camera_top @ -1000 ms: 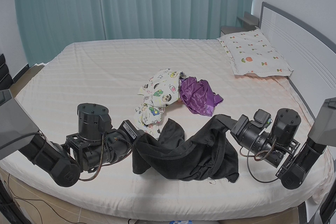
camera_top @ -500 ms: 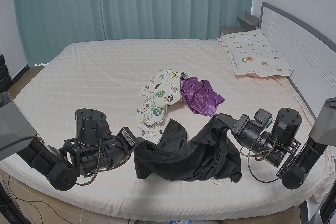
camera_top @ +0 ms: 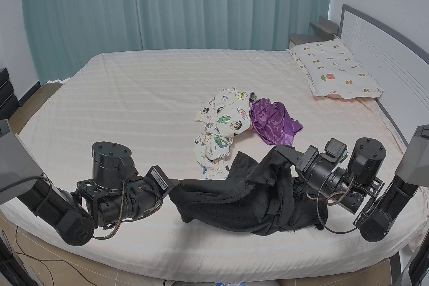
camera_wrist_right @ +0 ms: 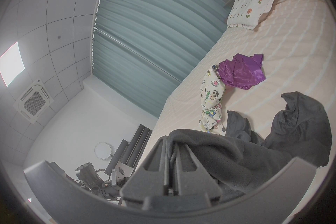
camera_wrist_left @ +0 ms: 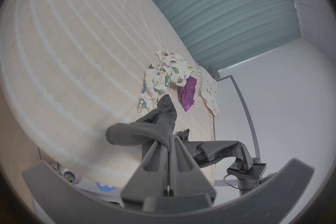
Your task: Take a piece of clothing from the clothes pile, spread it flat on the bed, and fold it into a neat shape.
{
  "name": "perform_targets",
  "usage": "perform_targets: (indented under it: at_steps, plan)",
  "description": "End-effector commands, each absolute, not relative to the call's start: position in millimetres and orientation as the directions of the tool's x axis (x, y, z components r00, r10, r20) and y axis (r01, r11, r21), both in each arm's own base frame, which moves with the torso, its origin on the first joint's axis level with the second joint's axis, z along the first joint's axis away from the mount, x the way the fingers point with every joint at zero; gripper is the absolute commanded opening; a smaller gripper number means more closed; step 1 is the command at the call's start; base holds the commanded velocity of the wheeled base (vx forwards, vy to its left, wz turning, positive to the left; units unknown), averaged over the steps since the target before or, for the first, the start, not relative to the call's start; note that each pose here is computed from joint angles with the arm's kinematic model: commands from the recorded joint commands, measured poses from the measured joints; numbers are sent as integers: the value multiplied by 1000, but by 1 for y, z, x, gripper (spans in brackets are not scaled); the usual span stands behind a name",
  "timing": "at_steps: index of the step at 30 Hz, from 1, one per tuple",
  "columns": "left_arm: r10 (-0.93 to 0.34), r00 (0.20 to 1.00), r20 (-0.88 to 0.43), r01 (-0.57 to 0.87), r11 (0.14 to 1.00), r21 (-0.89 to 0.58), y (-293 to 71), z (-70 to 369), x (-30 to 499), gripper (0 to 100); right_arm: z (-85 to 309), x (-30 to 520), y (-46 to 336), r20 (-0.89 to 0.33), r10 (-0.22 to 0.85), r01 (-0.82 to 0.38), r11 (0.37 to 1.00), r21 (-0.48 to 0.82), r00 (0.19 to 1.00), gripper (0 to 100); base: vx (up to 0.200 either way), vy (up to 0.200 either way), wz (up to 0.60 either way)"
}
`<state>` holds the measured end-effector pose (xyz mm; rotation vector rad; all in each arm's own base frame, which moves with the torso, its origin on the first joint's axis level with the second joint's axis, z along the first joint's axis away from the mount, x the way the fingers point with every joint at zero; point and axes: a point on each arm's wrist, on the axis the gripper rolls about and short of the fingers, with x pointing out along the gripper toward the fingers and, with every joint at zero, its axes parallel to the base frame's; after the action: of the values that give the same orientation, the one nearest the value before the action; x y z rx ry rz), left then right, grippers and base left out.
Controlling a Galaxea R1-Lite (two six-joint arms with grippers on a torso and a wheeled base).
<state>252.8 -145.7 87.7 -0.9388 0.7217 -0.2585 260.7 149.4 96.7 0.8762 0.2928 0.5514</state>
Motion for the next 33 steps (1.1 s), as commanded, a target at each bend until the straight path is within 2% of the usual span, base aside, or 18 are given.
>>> perform_targets:
  at_steps: [1, 3, 18, 33]
  plan:
    - [-503, 737, -451, -98, 580, -808, -146, 88, 252, 0, 99, 261, 149, -3, 568, -347, 506, 789, 823, 0, -200, 0, 0]
    - [-503, 737, -451, -98, 580, -808, -146, 88, 252, 0, 99, 261, 149, -3, 567, -346, 507, 789, 824, 0, -200, 0, 0]
    - [-467, 771, -432, -115, 566, -817, -134, 92, 263, 0, 99, 261, 149, -3, 567, -346, 507, 789, 824, 0, 0, 0, 0]
    - [-466, 795, -388, -82, 550, -831, -128, 109, 255, 0, 102, 258, 148, 5, 567, -352, 505, 788, 824, 0, 0, 200, 0]
